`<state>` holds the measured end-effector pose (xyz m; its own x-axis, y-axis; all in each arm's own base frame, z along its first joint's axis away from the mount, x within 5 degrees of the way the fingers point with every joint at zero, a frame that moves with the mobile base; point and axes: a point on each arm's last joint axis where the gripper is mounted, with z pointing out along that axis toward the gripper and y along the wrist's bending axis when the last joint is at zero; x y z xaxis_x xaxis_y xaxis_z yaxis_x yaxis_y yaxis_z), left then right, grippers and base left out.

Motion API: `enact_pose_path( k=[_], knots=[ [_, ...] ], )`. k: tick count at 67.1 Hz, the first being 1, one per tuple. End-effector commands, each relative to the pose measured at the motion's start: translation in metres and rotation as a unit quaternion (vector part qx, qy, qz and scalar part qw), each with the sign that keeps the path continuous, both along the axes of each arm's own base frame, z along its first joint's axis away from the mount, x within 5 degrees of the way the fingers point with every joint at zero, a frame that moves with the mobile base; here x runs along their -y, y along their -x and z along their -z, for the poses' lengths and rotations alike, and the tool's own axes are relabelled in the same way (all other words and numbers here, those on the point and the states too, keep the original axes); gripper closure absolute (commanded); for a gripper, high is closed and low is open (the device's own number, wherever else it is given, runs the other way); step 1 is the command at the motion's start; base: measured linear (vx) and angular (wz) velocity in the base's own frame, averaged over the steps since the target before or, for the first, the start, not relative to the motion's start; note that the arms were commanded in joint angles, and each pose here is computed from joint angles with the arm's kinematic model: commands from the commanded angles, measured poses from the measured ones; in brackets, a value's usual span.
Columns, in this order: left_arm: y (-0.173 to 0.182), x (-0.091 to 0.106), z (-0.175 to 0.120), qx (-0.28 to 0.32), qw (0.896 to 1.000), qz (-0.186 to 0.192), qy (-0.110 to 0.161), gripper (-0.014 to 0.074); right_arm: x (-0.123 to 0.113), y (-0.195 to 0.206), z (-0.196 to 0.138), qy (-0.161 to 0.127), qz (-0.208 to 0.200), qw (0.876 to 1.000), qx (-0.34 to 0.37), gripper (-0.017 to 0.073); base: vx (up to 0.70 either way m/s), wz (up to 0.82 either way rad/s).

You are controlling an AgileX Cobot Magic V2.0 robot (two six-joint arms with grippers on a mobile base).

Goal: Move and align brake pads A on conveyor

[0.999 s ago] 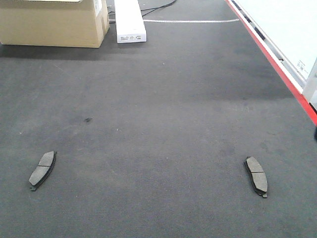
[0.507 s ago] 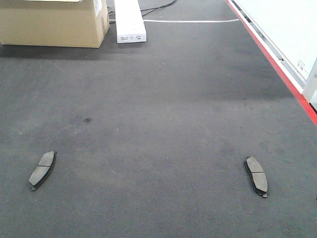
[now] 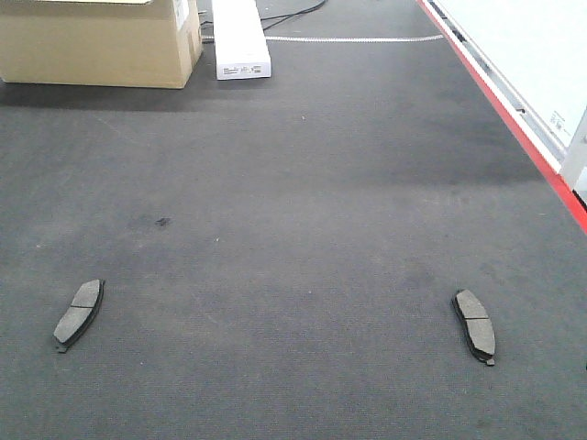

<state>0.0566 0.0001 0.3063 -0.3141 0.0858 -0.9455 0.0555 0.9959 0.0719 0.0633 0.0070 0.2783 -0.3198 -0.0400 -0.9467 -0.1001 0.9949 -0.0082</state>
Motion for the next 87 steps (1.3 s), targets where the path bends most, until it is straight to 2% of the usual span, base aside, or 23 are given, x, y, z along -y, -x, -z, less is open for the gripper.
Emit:
enact_pose_path(
  k=[1, 47, 87],
  knots=[
    [-0.0019, 0.0006, -0.0127, 0.044, 0.999, 0.002, 0.007, 0.0059, 0.0002, -0.0020, -0.0149, -0.005, 0.002, 0.999, 0.048, -0.0017, 0.00, 0.00],
    [-0.0019, 0.0006, -0.0127, 0.044, 0.999, 0.002, 0.007, 0.0059, 0.0002, -0.0020, -0.0149, -0.005, 0.002, 0.999, 0.048, -0.0017, -0.04, 0.01],
    [-0.0019, 0.0006, -0.0127, 0.044, 0.999, 0.002, 0.007, 0.0059, 0.0002, -0.0020, -0.0147, -0.005, 0.002, 0.999, 0.047, -0.0017, -0.34, -0.11]
  ],
)
